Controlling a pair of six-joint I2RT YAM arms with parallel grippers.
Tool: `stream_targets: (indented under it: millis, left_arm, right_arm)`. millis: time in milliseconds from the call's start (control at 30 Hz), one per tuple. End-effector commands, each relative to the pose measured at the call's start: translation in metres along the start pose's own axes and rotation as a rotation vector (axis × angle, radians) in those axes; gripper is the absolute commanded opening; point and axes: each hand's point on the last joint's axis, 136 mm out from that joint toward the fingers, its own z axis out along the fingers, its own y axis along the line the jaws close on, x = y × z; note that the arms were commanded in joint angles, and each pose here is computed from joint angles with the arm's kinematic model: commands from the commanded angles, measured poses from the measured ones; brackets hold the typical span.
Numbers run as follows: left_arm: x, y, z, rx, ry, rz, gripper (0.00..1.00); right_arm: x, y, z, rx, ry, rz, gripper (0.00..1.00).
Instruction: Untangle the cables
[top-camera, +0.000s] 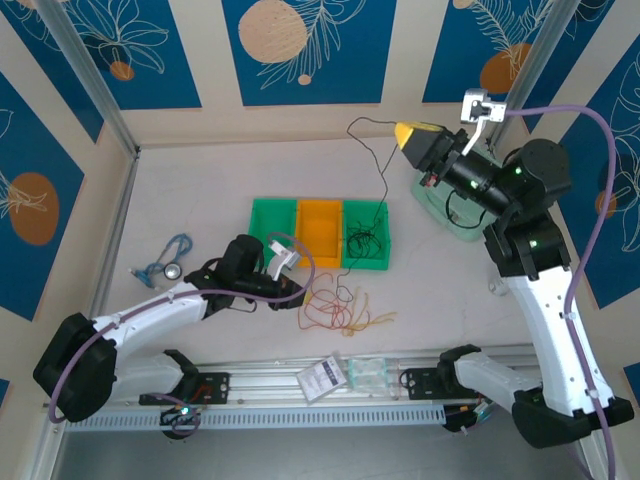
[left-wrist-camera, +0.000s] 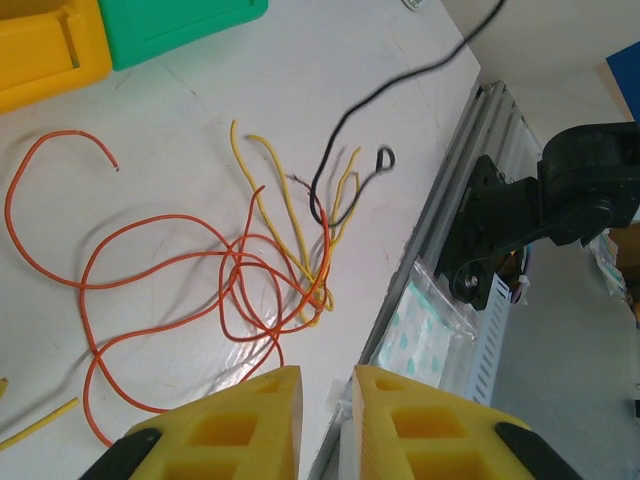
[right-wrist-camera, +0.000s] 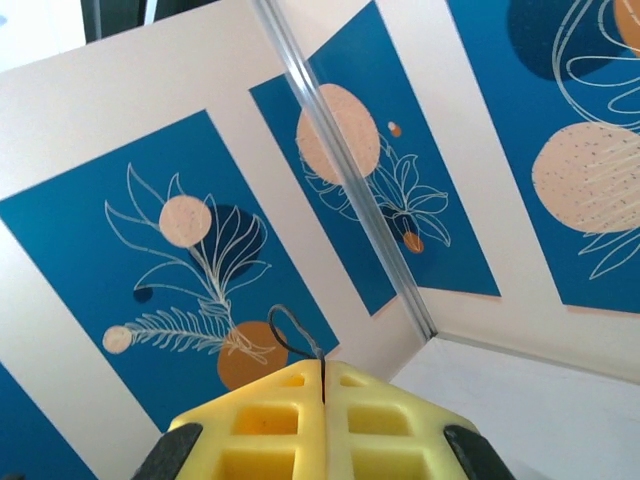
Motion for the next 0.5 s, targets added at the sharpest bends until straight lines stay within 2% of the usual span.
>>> stream_targets:
  millis: [0,233,467]
  left_arm:
    - [0.009,0.007,-0.002,-0.026,0.017,0.004,0.2]
    - [0.013,0.013,0.003,-0.033,0.033,-0.011,0.2]
    - [0.005,0.004,0.011,0.041,0.025,-0.019,0.2]
  right_arm:
    - [-0.014,0.001,0.003,-0.062,-0.013,0.046,0.0]
    - [-0.027,-0.022,0.009,-0.058,-0.036,0.084,0.0]
    - [-0.01,-0.033,0.015,-0.065,0.006,0.129,0.0]
